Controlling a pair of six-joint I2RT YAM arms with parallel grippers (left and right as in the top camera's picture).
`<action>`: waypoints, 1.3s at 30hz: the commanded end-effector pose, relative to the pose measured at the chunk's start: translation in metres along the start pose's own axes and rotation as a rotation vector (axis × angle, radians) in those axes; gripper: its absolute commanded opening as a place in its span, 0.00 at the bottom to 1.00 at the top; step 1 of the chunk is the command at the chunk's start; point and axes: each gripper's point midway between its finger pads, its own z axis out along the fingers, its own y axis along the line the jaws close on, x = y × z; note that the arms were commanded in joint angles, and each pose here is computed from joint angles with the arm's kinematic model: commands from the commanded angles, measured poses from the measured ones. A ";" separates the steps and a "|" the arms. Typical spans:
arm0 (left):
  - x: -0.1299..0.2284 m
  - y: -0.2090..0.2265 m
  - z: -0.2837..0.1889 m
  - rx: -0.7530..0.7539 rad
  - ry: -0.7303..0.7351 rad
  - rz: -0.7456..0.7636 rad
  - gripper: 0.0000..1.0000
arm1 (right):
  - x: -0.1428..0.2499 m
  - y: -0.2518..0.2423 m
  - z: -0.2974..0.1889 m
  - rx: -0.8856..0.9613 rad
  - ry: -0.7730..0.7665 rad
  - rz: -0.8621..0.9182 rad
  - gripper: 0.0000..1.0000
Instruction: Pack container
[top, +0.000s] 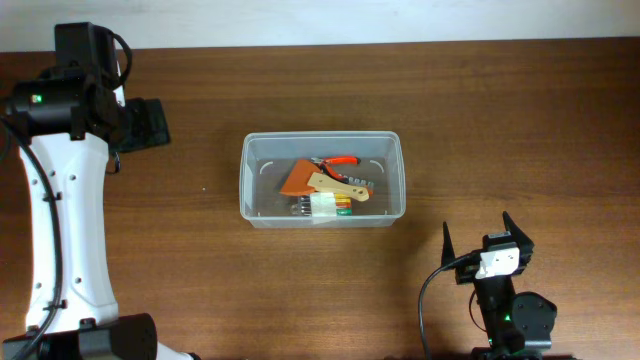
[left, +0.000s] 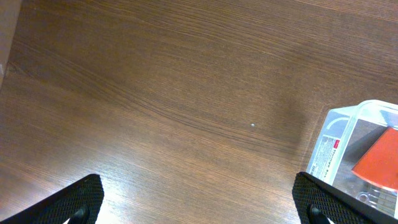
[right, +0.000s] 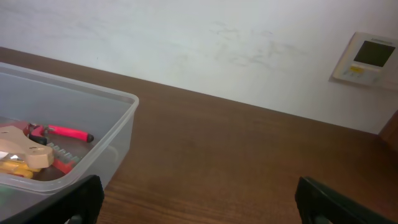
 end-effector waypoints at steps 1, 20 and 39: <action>-0.004 0.004 -0.008 -0.007 -0.030 -0.002 0.99 | 0.002 -0.002 0.000 0.015 0.005 0.005 0.99; -0.004 0.004 -0.008 -0.007 -0.030 -0.002 0.99 | 0.002 -0.002 0.000 0.014 0.005 0.005 0.99; 0.006 -0.002 -0.090 0.062 -0.235 0.015 0.99 | 0.002 -0.002 0.000 0.014 0.005 0.005 0.99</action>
